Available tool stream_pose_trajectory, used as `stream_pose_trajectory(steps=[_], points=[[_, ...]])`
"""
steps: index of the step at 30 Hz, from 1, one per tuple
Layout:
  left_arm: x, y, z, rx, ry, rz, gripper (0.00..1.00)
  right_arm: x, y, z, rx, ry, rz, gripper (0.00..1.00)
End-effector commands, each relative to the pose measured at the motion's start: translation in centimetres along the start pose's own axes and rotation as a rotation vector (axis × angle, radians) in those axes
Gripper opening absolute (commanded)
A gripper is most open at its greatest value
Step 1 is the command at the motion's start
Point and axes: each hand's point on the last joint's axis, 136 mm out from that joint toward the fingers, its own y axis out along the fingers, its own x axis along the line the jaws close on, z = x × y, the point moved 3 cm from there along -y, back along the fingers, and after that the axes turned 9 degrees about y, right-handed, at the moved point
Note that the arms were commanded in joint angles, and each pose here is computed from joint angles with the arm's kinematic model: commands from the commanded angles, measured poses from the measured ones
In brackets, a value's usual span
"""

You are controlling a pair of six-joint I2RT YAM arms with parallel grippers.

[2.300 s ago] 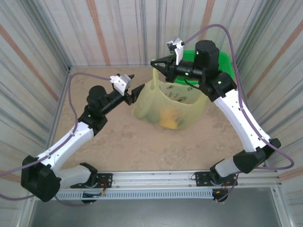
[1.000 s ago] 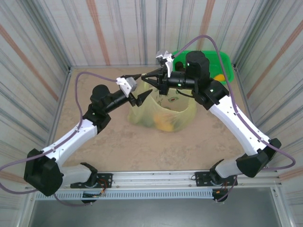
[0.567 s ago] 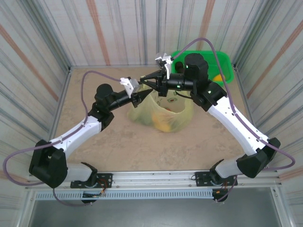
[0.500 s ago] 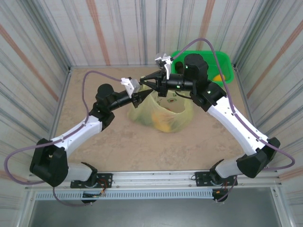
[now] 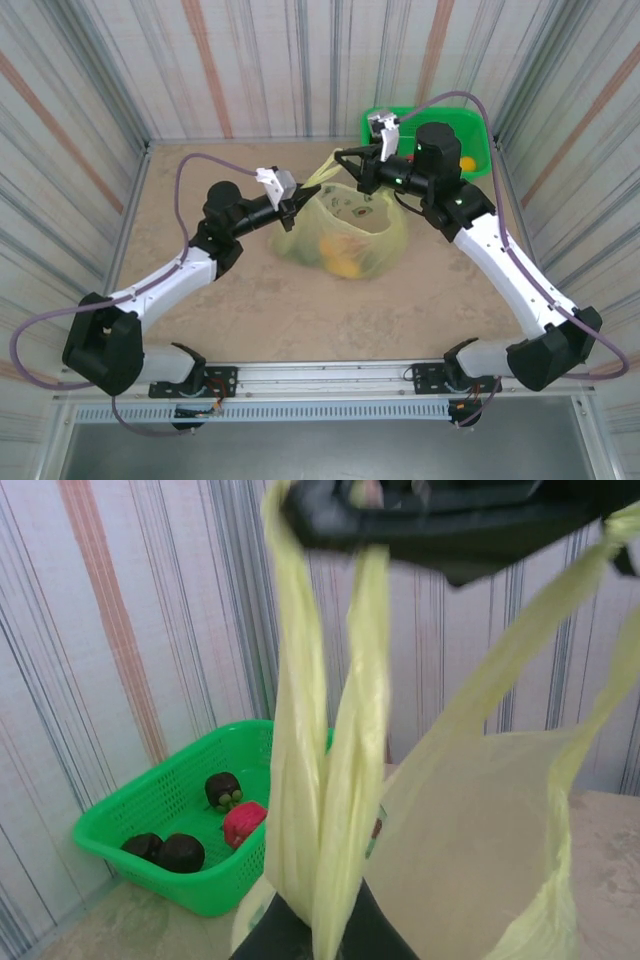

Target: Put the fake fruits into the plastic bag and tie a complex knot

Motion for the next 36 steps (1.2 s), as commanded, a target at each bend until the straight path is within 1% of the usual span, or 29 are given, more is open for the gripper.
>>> stream_pose_trajectory(steps=[1,3,6,8,10,11,13,14,15,18,22,25,28,30,31,34,36], points=[[0.1,-0.9,1.2,0.045,-0.012,-0.033,0.0,-1.8,-2.9,-3.8,-0.216,0.072,0.124,0.0],[0.0,-0.9,1.4,0.057,-0.02,-0.031,0.0,-2.7,-3.3,-3.8,-0.238,0.098,0.152,0.0],[0.0,-0.9,1.6,0.067,-0.029,-0.03,0.0,-3.2,-3.3,-3.8,-0.234,0.121,0.159,0.0],[0.4,-0.9,1.7,0.09,-0.043,-0.051,0.0,-2.8,-3.2,-3.8,-0.221,0.119,0.136,0.0],[0.7,-1.1,1.6,0.104,-0.056,-0.068,0.0,-1.9,-3.0,-3.8,-0.185,0.101,0.083,0.01],[0.9,-1.2,1.6,0.11,-0.066,-0.084,0.0,-1.1,-2.9,-3.9,-0.165,0.08,0.048,0.1],[1.2,-1.3,1.8,0.137,-0.095,-0.109,0.0,0.2,-3.1,-4.0,-0.135,0.021,-0.005,0.34],[1.3,-1.5,2.0,0.16,-0.116,-0.125,0.0,0.7,-3.5,-4.2,-0.131,-0.018,-0.012,0.42],[1.4,-1.7,2.1,0.172,-0.131,-0.132,0.0,0.6,-3.9,-4.3,-0.133,-0.041,0.012,0.47],[1.4,-2.2,2.3,0.173,-0.143,-0.153,0.0,0.4,-6.0,-5.3,-0.196,-0.093,0.06,0.55],[2.2,-2.9,2.8,0.173,-0.162,-0.181,0.0,0.5,-8.6,-5.5,-0.241,-0.14,0.0,0.57],[3.4,-3.6,3.1,0.156,-0.192,-0.232,0.0,1.3,-9.8,-4.0,-0.236,-0.22,-0.021,0.6],[4.4,-4.1,3.3,0.128,-0.215,-0.254,0.0,2.2,-10.6,-2.0,-0.223,-0.28,-0.084,0.65],[4.5,-4.0,3.4,0.129,-0.216,-0.247,0.0,2.9,-11.0,0.0,-0.204,-0.346,-0.134,0.76],[4.5,-4.0,3.5,0.131,-0.217,-0.241,0.0,3.2,-11.1,1.0,-0.202,-0.388,-0.142,0.79],[4.2,-4.0,3.7,0.13,-0.211,-0.227,0.0,2.2,-10.9,3.8,-0.183,-0.488,-0.112,0.92],[4.1,-4.0,3.7,0.135,-0.205,-0.222,0.0,1.2,-10.4,4.7,-0.153,-0.522,-0.098,0.93]])
